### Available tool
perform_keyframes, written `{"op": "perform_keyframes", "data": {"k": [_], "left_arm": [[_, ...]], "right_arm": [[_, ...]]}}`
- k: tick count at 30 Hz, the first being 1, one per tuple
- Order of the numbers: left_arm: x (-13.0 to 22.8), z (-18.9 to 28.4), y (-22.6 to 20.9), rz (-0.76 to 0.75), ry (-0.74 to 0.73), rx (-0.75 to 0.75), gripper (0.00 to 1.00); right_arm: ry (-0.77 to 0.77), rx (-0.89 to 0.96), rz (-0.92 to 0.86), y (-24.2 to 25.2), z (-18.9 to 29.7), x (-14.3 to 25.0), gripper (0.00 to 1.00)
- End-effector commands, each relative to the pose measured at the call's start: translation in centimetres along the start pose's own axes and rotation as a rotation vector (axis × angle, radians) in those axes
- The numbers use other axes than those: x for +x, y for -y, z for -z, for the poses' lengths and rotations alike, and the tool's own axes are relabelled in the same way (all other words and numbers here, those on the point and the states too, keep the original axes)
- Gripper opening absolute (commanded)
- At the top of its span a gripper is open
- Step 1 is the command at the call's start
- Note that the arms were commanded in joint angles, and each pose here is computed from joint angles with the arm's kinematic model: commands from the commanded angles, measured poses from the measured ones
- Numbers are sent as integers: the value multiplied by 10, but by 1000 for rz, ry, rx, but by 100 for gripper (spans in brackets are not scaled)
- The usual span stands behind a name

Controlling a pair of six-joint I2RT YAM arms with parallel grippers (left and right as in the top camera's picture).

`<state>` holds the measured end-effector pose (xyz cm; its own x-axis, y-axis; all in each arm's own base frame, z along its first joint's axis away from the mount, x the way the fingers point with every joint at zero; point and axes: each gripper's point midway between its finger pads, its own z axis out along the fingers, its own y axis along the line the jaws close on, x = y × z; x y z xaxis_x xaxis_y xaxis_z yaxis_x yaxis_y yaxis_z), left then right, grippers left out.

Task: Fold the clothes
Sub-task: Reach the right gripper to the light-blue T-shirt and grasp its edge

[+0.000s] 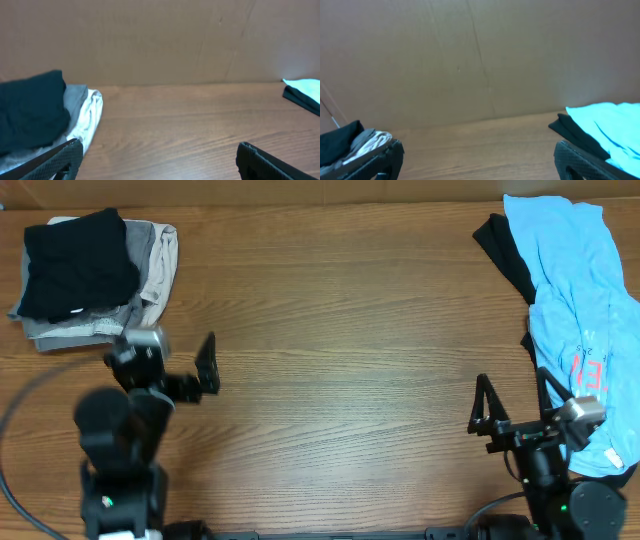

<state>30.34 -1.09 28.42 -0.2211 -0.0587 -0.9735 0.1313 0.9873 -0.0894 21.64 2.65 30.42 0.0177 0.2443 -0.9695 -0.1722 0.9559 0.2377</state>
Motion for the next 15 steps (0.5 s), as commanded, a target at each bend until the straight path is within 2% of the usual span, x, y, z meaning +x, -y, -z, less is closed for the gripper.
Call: {"op": "perform_keyframes", "data": {"k": [1,4,7,15], "left_arm": [[-57,-7,5,-64,10,24,100],[-77,-24,10,-70,-96,75,100],[-82,-41,12,-49,-188,117,100],[-65,-84,7,14,-413,154,100]], "right_arm": [[-5,-6,8,-10,0,-36,100],[-116,21,-16,-13,-13,-56,100],[-203,43,-35,-13,-25,-64,100],[-598,129,-81,-1,-66,-51,100]]}}
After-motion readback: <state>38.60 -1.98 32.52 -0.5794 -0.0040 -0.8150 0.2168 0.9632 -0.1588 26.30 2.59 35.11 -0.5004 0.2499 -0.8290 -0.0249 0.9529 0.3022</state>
